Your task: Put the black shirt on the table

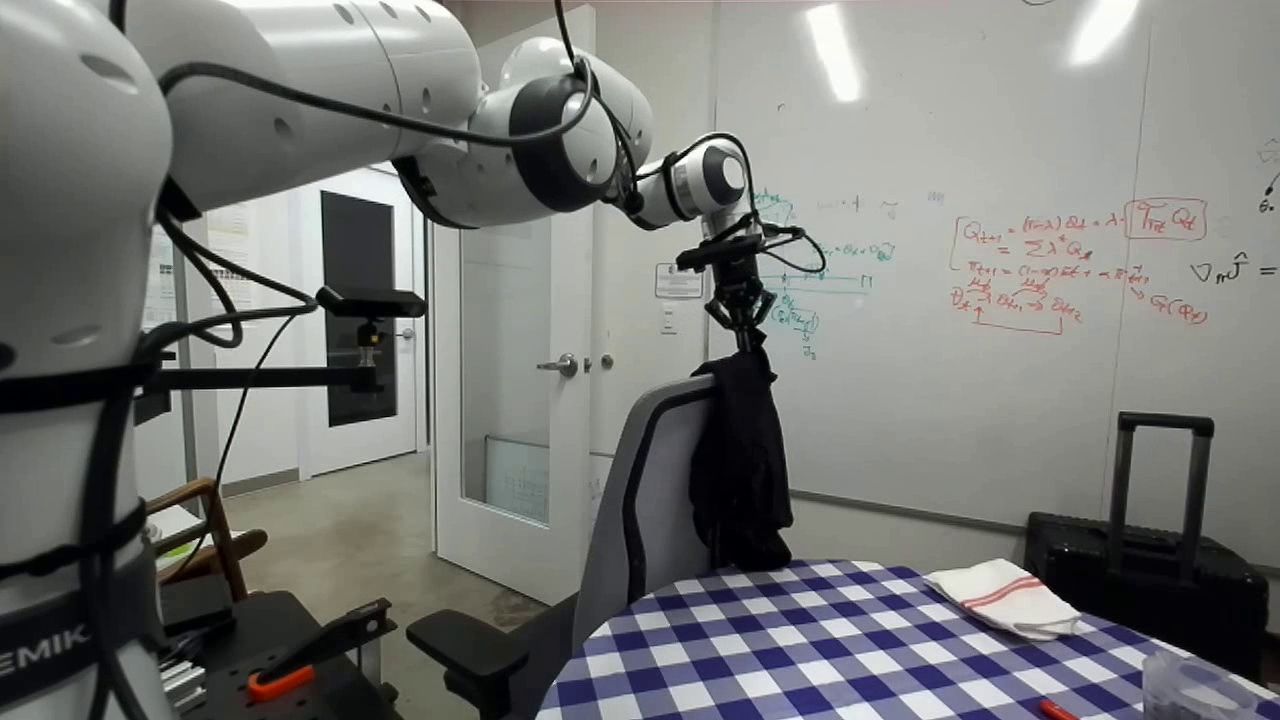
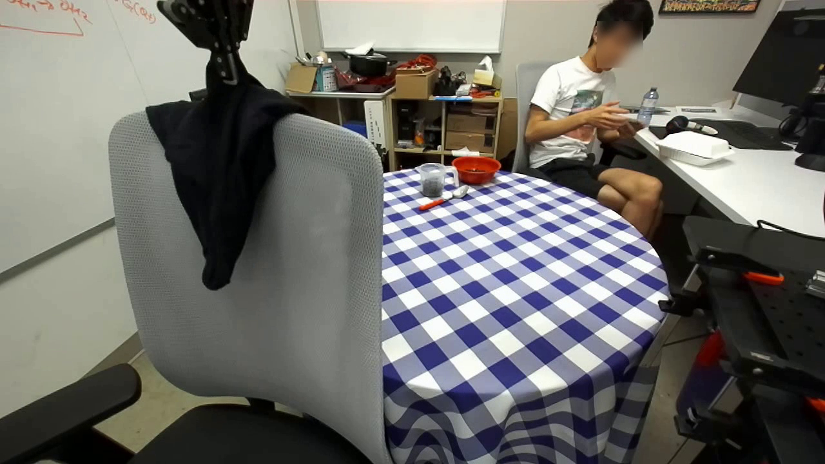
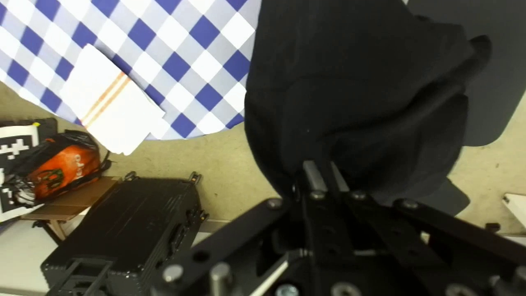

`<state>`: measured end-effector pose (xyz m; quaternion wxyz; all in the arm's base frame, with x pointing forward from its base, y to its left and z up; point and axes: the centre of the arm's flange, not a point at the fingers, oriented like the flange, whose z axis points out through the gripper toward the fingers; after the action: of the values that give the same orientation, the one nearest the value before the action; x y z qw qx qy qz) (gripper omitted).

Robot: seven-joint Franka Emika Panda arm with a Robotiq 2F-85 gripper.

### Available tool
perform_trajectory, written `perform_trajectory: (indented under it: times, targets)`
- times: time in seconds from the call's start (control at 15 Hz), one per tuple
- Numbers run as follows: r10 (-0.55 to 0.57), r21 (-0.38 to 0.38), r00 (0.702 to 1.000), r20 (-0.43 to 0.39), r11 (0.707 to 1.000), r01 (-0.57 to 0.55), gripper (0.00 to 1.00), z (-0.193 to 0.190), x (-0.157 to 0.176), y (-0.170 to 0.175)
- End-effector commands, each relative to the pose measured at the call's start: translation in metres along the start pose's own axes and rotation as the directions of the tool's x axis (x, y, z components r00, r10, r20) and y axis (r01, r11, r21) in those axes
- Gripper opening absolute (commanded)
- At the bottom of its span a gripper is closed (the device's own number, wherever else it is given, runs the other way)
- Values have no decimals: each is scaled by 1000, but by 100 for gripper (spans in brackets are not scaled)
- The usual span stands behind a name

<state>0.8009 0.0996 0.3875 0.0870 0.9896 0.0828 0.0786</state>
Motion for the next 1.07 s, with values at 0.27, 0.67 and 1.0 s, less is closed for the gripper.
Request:
perform_trajectory:
  times: [0.27, 0.67, 1.0]
  targets:
    - [334, -199, 943, 7, 924, -326, 4, -44, -5, 107]
    - [528, -253, 842, 113, 835, -489, 5, -29, -52, 176]
    - [590, -291, 780, 209, 799, -526, 5, -3, -74, 183]
